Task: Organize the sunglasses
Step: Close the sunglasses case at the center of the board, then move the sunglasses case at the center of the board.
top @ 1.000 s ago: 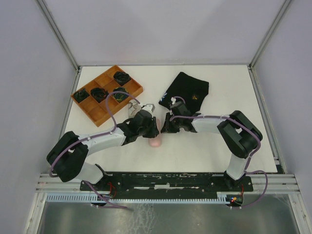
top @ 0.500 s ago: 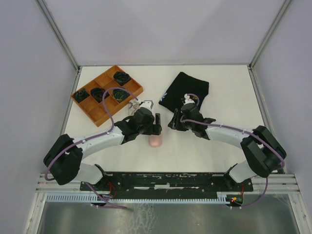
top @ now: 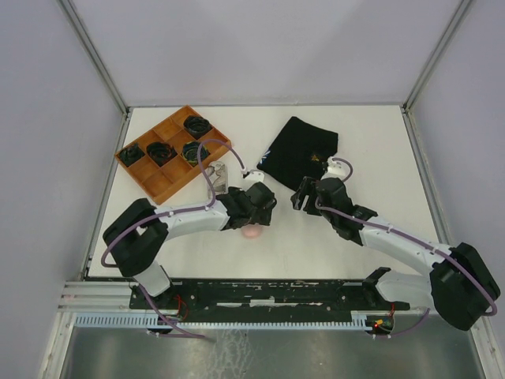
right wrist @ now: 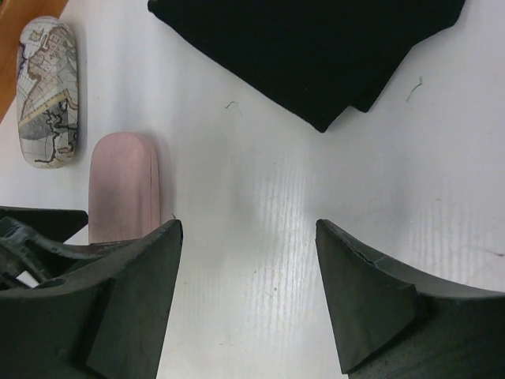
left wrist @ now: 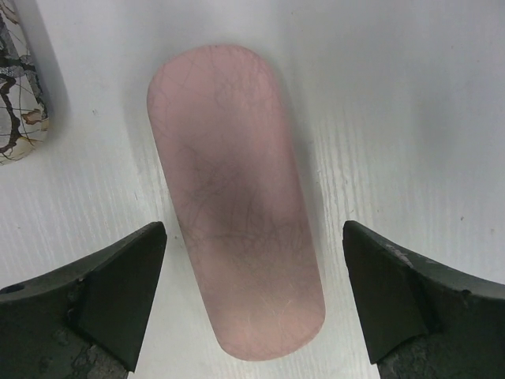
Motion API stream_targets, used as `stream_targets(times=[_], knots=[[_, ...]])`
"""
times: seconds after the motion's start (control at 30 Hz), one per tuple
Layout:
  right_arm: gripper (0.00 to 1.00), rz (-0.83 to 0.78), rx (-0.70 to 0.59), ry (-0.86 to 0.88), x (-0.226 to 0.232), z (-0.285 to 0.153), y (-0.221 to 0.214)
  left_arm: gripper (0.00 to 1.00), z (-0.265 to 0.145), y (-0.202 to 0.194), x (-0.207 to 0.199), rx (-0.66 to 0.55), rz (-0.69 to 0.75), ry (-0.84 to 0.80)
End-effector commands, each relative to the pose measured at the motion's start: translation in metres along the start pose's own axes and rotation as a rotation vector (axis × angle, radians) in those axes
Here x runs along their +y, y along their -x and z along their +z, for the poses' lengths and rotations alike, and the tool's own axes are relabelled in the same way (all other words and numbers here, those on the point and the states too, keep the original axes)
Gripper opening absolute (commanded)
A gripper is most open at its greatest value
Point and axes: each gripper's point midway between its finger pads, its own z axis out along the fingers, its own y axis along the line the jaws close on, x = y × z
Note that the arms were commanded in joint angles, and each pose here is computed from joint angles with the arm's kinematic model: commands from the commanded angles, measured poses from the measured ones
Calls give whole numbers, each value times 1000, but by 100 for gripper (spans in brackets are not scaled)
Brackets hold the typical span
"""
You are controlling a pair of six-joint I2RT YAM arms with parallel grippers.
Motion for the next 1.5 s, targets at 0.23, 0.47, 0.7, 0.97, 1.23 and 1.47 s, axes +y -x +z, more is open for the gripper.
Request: stream_targets(times=[0.23, 0.47, 0.7, 0.97, 1.23, 1.47], knots=[[76, -30, -80, -59, -15, -10, 19, 73, 13, 6, -5, -21, 0, 89], [76, -36, -86, -46, -11, -10, 23, 51, 8, 34, 2, -93, 7, 137], [76, -55, -78, -53, -13, -12, 22, 49, 22, 91, 20, -166, -64, 150], [76, -68, -64, -54, -14, -13, 21, 49, 51, 129, 32, -191, -80, 89], [76, -65, -66, -63, -17, -15, 22, 49, 77, 127, 45, -155, -73, 102], [76, -66, -55, -63, -18, -15, 20, 56, 89, 124, 44, -143, -62, 91]])
